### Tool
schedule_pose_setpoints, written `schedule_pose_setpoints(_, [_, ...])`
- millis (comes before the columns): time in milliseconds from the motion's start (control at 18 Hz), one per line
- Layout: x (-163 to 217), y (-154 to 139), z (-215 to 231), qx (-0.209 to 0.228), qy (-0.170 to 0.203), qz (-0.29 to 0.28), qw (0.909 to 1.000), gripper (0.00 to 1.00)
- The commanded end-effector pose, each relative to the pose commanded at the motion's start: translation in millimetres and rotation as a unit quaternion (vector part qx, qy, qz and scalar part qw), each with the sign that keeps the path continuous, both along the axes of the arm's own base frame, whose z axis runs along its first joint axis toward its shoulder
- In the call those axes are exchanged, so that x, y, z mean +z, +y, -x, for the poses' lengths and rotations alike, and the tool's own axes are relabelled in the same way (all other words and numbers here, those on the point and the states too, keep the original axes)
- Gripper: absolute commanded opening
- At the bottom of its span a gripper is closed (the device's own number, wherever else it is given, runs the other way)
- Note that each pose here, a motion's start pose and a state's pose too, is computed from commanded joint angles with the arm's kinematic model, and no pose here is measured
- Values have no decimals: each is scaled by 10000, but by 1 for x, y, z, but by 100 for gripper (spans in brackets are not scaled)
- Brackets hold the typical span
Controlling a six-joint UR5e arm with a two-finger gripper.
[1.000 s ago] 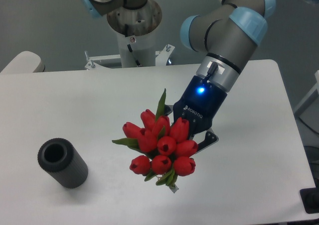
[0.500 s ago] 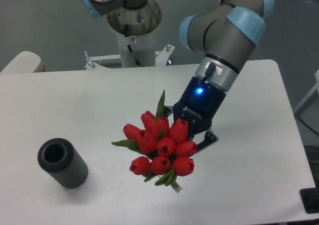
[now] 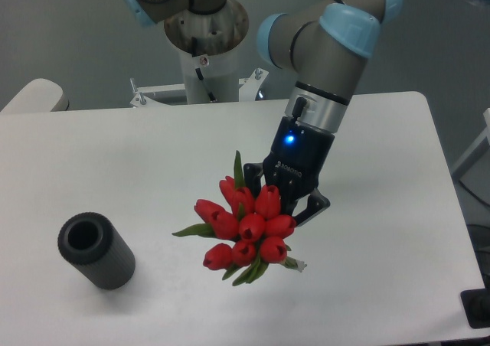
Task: Place the flowers on the table
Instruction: 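Lower the held tulip bouquet down onto the table surface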
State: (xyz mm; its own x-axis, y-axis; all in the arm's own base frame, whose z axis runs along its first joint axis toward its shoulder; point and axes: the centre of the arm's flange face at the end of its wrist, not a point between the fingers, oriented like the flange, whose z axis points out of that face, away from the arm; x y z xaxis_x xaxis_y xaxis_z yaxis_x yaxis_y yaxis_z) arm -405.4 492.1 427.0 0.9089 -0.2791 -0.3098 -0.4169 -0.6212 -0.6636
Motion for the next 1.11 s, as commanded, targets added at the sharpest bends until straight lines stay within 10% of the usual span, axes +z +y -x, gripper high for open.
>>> schedule_pose_setpoints(667, [-53, -33, -28, -163, 1211, 1713, 9776, 28])
schedule_pose_setpoints(1111, [-104, -28, -71, -321, 1608, 2972, 9406, 28])
